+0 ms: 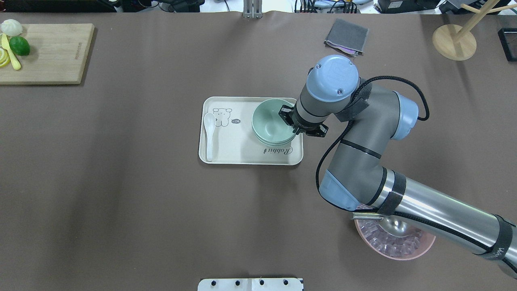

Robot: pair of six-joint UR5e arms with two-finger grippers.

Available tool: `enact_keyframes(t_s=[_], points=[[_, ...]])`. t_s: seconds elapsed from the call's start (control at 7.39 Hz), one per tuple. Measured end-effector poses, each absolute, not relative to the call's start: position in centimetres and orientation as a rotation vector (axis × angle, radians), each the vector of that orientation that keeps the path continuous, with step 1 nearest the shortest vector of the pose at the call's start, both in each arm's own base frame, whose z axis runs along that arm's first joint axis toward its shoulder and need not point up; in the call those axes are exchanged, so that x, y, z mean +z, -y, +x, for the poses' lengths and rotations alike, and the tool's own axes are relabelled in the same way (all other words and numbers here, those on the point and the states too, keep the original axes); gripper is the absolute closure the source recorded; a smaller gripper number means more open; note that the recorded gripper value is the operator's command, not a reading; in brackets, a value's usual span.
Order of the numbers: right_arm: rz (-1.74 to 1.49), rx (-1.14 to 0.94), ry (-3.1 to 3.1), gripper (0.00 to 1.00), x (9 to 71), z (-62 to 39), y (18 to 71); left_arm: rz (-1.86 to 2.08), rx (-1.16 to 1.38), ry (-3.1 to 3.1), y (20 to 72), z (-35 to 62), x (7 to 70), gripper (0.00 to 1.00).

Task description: Stack green bowls together

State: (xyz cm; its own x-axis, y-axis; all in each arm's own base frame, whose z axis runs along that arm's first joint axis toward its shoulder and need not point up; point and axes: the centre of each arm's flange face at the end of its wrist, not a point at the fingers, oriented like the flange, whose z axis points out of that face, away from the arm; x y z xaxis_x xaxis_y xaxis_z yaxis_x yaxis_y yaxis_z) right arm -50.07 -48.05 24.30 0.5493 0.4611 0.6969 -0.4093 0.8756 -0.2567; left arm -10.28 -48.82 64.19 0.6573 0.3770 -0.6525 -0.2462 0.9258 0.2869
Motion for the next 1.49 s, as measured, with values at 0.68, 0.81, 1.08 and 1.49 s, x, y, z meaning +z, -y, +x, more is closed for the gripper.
enact_keyframes(t_s=[0.68, 0.81, 1.08, 1.49], points=[[0.075, 0.461, 0.844, 0.00, 23.7, -49.5, 47.5, 0.180, 0.355, -0.777, 48.8, -10.3, 64.1, 0.01], [0.080, 0.457, 0.847, 0.00, 23.4, -49.1, 47.6, 0.180, 0.356, -0.777, 48.8, -10.3, 64.1, 0.01], [0.062, 0.422, 0.864, 0.00, 23.4, -46.3, 49.6, 0.180, 0.356, -0.777, 48.8, -10.3, 64.1, 0.01], [0.028, 0.294, 0.883, 0.00, 27.7, -35.9, 54.6, 0.178, 0.352, -0.777, 48.8, -10.3, 64.1, 0.01]])
